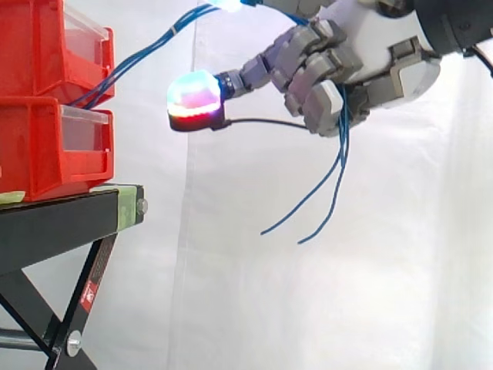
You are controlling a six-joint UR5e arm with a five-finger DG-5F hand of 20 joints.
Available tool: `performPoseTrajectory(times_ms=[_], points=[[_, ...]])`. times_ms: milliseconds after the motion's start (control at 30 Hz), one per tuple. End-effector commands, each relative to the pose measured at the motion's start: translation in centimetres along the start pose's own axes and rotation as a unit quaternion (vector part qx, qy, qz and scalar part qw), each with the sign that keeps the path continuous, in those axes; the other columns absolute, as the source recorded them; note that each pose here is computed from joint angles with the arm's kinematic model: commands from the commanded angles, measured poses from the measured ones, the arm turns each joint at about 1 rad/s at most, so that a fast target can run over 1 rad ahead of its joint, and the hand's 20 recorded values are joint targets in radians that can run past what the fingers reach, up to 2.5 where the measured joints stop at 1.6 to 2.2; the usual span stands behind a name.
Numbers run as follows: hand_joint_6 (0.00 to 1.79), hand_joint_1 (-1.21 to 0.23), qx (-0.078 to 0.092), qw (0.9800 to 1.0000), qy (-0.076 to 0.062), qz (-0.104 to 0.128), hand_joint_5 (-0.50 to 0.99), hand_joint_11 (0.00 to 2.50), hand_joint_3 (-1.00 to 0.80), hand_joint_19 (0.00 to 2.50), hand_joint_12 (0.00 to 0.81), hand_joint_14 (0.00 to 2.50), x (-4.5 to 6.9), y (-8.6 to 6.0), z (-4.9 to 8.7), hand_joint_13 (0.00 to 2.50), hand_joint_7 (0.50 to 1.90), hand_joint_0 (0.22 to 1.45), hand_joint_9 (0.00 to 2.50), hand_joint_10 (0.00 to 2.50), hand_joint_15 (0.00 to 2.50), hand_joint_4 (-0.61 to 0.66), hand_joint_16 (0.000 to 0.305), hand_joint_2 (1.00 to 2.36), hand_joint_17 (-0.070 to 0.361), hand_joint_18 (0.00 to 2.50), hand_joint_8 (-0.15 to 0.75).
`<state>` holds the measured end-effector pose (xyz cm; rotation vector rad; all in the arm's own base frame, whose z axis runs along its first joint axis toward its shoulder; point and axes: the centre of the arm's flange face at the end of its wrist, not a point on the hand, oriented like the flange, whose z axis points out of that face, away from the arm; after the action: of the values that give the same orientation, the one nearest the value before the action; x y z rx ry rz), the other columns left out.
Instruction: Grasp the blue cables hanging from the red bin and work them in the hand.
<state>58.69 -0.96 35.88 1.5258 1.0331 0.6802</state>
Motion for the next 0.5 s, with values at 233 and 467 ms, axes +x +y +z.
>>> performPoseTrajectory(times_ms=[233, 467], points=[[0.01, -0.58, -0.005, 0.9996, 0.003, -0.029, 0.1, 2.5, -1.0, 0.76, 0.771, 2.5, 0.5, 0.9, 0.5, 2.09, 1.13, 0.71, 1.74, 2.5, 2.01, 0.09, 0.244, 1.0, 0.183, 2.5, 0.519], [0.01, -0.6, -0.018, 0.999, 0.009, -0.041, 0.15, 2.5, -1.0, 0.76, 0.771, 2.5, 2.0, 0.0, 1.3, 2.09, 1.18, 0.73, 1.74, 2.5, 2.01, 0.1, 0.244, 1.0, 0.183, 2.5, 0.519]])
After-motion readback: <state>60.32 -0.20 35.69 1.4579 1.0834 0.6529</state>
